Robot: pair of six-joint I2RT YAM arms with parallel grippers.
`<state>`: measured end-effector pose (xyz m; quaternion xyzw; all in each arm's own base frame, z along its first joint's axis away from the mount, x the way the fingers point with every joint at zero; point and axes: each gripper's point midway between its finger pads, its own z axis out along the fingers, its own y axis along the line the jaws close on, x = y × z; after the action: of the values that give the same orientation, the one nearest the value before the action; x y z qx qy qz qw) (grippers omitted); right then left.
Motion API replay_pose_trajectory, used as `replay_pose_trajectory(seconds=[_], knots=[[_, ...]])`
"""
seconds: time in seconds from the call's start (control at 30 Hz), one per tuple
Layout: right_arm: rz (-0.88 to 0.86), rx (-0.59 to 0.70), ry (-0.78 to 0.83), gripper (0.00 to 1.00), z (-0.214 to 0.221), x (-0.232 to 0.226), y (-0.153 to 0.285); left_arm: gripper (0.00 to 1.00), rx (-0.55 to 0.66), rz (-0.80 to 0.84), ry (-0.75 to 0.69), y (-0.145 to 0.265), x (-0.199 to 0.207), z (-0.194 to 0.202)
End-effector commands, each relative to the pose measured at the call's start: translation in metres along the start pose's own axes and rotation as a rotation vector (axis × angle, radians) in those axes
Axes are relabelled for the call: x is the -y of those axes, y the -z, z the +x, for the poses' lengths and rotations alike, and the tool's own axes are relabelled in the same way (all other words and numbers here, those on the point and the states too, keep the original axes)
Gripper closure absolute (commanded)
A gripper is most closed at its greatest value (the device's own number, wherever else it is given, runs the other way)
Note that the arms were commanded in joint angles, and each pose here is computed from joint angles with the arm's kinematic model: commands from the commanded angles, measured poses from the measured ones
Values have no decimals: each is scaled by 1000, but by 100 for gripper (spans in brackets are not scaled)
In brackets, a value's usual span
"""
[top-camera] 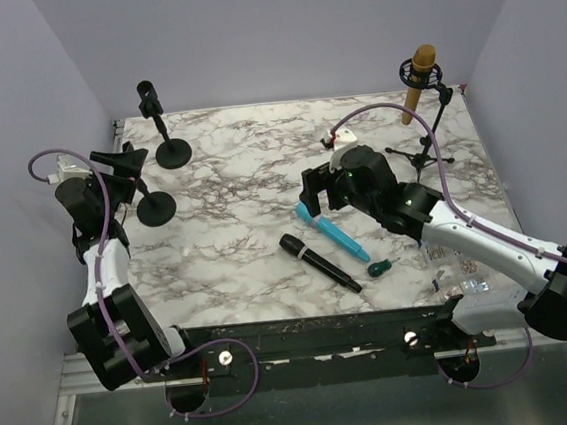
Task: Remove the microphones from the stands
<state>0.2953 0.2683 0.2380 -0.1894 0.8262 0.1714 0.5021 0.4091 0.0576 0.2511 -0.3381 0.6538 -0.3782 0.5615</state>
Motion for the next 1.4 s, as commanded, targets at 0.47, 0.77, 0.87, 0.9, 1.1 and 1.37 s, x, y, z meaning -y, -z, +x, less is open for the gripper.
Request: replay_pose_trajectory(seconds=[0.47, 0.77, 0.87, 0.9, 1.1, 1.37], knots=[[187, 54, -110, 0, -27, 29, 21, 2, -198, 65, 47, 13, 68, 75], [515, 142, -99, 0, -52, 95, 42, 2, -329, 280, -226, 24, 150, 116], [562, 158, -156, 0, -65, 128, 45, 2, -349, 349, -384, 34, 181, 127], [586, 166, -178, 0, -68, 143, 45, 2, -351, 385, -421, 37, 191, 129], [727, 192, -308, 0, -62, 223, 49, 2, -423, 564, -540, 55, 226, 157], [844, 382, -446, 0, -50, 310, 49, 2, -495, 696, -540, 68, 243, 176]])
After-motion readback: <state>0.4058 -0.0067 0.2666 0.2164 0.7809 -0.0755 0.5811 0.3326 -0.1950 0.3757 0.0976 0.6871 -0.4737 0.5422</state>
